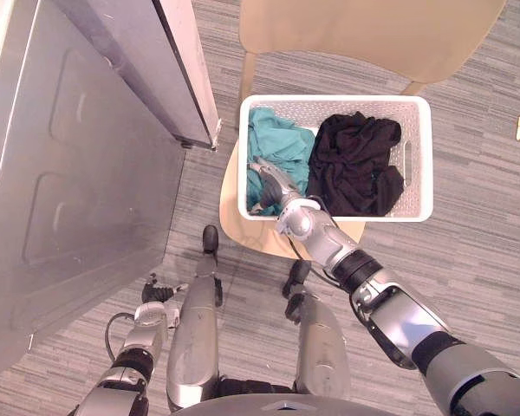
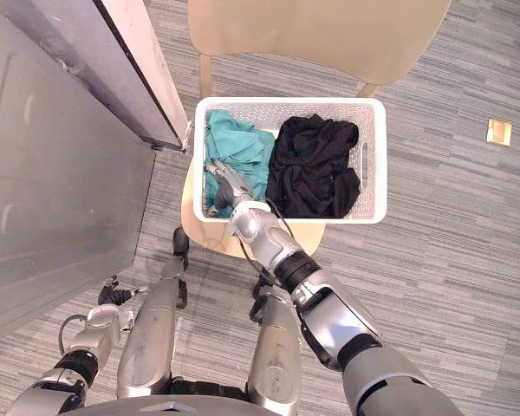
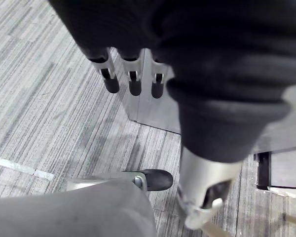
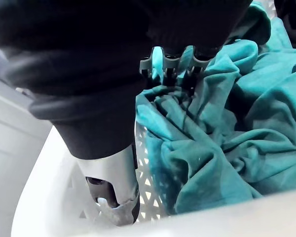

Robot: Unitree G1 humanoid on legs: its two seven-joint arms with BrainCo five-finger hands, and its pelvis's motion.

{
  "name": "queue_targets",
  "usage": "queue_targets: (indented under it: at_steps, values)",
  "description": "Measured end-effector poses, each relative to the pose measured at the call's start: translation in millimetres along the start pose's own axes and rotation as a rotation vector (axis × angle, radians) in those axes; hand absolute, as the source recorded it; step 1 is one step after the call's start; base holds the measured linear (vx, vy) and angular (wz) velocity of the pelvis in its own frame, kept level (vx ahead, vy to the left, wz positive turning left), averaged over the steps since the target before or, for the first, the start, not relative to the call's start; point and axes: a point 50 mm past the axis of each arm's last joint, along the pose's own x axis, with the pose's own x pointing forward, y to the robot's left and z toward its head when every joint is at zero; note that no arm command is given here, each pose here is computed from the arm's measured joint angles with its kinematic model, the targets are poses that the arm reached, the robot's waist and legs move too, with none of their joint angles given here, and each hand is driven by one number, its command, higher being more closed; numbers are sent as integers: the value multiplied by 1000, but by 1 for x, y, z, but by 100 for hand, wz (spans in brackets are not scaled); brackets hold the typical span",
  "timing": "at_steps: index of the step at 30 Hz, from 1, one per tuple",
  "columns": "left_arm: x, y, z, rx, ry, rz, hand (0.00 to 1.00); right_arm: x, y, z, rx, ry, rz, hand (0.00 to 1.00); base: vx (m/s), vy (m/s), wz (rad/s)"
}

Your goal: Pick up the laundry basket with both hands and put the clothes into the washing machine.

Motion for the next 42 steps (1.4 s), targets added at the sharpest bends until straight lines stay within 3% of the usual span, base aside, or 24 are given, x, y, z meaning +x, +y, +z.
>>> queue_targets:
  at_steps: [10,18,25,42]
  values:
    - [0,0,-2,-35,20,19,0,3,4,11,74,-16,-19,0,7,-9,1]
    - [0,1,-4,-27,38,29,0,-8,-46,21,144,-109,-239,0,0,-6,-1]
    - [-1,3,-7,-19,45,31,0,-18,-79,-1,59,-77,-336,0,-20,-15,-8]
    - [0,9,-10,32,34,22,0,1,-103,-1,-106,-74,-271,0,25,-30,-2]
